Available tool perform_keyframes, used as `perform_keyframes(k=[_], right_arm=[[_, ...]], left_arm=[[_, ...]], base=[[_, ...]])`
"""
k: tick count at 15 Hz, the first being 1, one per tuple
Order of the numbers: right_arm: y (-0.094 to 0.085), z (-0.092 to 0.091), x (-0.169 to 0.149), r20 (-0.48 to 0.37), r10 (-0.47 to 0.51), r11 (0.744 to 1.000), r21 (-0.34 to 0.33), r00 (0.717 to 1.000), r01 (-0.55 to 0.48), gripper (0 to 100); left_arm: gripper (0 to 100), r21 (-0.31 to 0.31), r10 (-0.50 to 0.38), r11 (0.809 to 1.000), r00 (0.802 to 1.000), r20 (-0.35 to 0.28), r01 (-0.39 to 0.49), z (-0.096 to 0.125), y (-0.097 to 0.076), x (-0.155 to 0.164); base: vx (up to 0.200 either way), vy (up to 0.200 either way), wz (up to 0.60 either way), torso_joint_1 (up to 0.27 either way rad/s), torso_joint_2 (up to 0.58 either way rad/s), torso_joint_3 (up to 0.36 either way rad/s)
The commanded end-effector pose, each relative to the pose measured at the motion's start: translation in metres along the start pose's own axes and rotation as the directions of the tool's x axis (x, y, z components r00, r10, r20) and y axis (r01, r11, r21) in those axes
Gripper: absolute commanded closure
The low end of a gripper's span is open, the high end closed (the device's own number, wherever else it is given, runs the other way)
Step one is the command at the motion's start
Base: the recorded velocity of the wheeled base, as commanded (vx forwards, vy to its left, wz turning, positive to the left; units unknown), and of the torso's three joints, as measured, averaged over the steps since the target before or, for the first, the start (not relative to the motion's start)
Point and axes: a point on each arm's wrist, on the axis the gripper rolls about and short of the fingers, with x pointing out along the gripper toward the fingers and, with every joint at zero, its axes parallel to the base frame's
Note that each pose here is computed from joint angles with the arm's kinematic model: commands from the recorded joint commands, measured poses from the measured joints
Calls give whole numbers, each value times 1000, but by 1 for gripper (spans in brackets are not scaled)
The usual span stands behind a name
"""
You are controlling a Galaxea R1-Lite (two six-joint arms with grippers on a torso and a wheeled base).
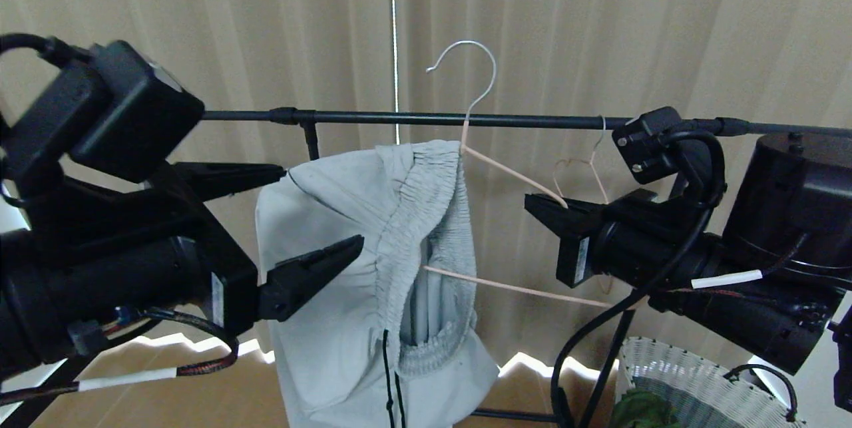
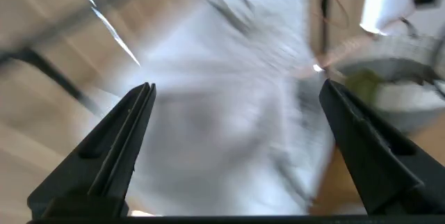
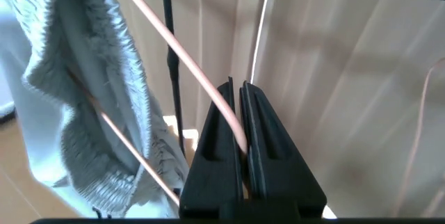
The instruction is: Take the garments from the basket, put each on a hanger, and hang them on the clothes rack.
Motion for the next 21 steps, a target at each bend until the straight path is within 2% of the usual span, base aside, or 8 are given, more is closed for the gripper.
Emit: perform_keyframes(k=[1, 3, 4, 7, 9, 14, 20, 21], right_arm=[[-9, 0, -6, 0, -8, 1000, -7, 1000, 8, 100], [-8, -2, -6, -8, 16, 1000, -8, 1000, -16, 100], [-8, -4, -6, -14, 22, 1000, -9, 1000, -22, 100], [-6, -6, -6, -23, 52, 999, -15, 998, -52, 100], [-3, -5, -7, -21, 95, 995, -17, 995, -95, 100], [11, -6, -11, -20, 149, 988, -24, 989, -149, 100], [20, -7, -14, -22, 185, 982, -28, 983, -185, 100], [21, -7, -15, -20, 188, 982, -28, 982, -188, 100]], left_arm=[[0, 69, 54, 996, 996, 72, -59, 7, 14, -11], [0, 211, 79, 973, 994, 79, -94, 3, 28, -9], [0, 278, 58, 958, 996, 75, -76, -1, 32, -8], [0, 383, 19, 923, 1000, 17, -24, -11, 33, 12], [0, 385, 0, 923, 1000, -31, 12, -19, 32, 30], [0, 385, 45, 922, 999, -3, -41, -23, 41, 59], [0, 393, 42, 919, 999, -8, -35, -24, 41, 58], [100, 393, 42, 919, 999, -8, -35, -24, 41, 58]], base=[[0, 0, 0, 0, 0, 0], [0, 0, 0, 0, 0, 0], [0, 0, 0, 0, 0, 0], [0, 0, 0, 0, 0, 0], [0, 0, 0, 0, 0, 0], [0, 0, 0, 0, 0, 0], [0, 0, 0, 0, 0, 0], [0, 0, 0, 0, 0, 0]])
